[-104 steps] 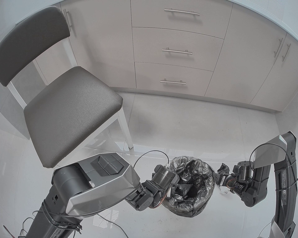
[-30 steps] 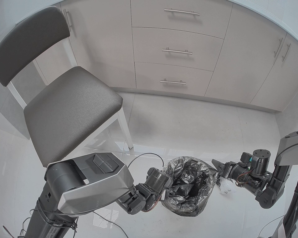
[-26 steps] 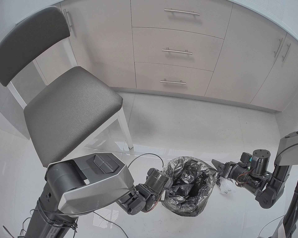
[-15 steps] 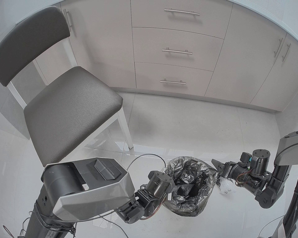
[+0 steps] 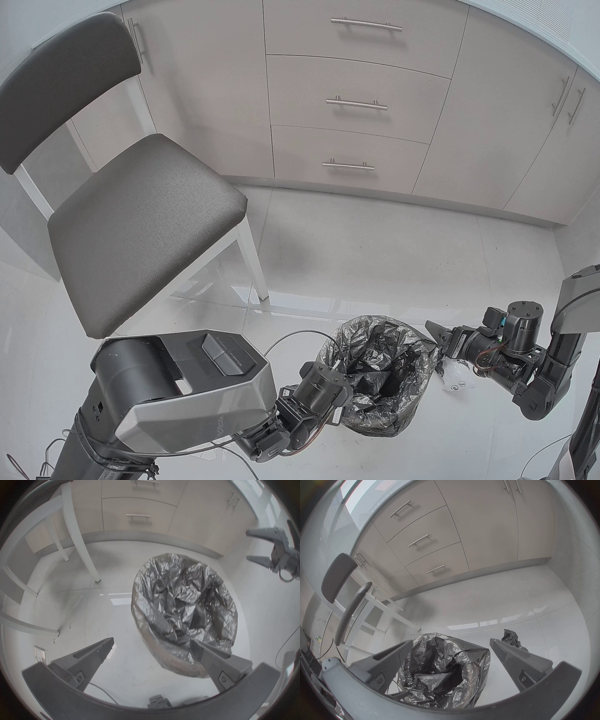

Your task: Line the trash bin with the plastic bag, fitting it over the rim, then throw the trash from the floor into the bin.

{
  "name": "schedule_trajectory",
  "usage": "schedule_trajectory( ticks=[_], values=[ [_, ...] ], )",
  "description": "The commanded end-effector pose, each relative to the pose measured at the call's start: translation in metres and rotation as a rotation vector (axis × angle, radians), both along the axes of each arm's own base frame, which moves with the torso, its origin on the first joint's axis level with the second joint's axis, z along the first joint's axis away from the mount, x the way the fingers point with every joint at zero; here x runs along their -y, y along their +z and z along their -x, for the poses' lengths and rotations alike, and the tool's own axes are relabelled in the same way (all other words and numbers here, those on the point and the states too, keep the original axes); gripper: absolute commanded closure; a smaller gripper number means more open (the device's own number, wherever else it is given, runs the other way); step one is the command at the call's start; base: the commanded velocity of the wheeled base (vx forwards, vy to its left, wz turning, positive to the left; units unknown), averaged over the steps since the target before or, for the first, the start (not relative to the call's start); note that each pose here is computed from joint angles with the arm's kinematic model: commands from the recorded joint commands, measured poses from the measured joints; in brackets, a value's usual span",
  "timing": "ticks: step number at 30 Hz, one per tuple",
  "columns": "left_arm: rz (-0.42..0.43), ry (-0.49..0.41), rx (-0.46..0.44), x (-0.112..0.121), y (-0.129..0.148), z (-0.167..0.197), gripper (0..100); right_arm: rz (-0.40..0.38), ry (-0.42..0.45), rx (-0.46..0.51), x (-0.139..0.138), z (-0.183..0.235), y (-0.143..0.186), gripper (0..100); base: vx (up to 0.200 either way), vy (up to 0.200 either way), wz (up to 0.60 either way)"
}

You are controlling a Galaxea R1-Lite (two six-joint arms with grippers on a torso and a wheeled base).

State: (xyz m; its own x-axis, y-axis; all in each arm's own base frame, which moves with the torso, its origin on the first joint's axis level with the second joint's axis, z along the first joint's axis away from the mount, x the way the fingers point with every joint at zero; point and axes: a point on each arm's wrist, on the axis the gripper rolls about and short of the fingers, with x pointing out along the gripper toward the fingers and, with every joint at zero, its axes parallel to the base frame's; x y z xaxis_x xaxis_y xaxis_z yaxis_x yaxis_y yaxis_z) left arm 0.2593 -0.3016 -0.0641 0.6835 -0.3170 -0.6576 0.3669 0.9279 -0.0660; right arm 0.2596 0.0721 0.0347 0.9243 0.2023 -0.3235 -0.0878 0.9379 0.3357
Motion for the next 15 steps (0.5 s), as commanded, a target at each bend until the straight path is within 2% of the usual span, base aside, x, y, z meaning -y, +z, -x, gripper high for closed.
schedule_trajectory(
  ticks=[1,7,15],
  values=[
    [-0.022,-0.020,-0.013,0.002,-0.003,0.007,0,-0.005,0.001,0.018,0.000,-0.001,0.002,0,0.000,0.000,0.00],
    [-0.049,-0.101,-0.037,0.001,-0.006,0.018,0,-0.006,-0.001,0.018,0.000,-0.001,0.002,0,0.000,0.000,0.00],
    [-0.061,-0.121,-0.046,-0.001,-0.007,0.021,0,-0.017,-0.006,0.019,0.000,-0.002,0.002,0,0.000,0.000,0.00]
  ],
)
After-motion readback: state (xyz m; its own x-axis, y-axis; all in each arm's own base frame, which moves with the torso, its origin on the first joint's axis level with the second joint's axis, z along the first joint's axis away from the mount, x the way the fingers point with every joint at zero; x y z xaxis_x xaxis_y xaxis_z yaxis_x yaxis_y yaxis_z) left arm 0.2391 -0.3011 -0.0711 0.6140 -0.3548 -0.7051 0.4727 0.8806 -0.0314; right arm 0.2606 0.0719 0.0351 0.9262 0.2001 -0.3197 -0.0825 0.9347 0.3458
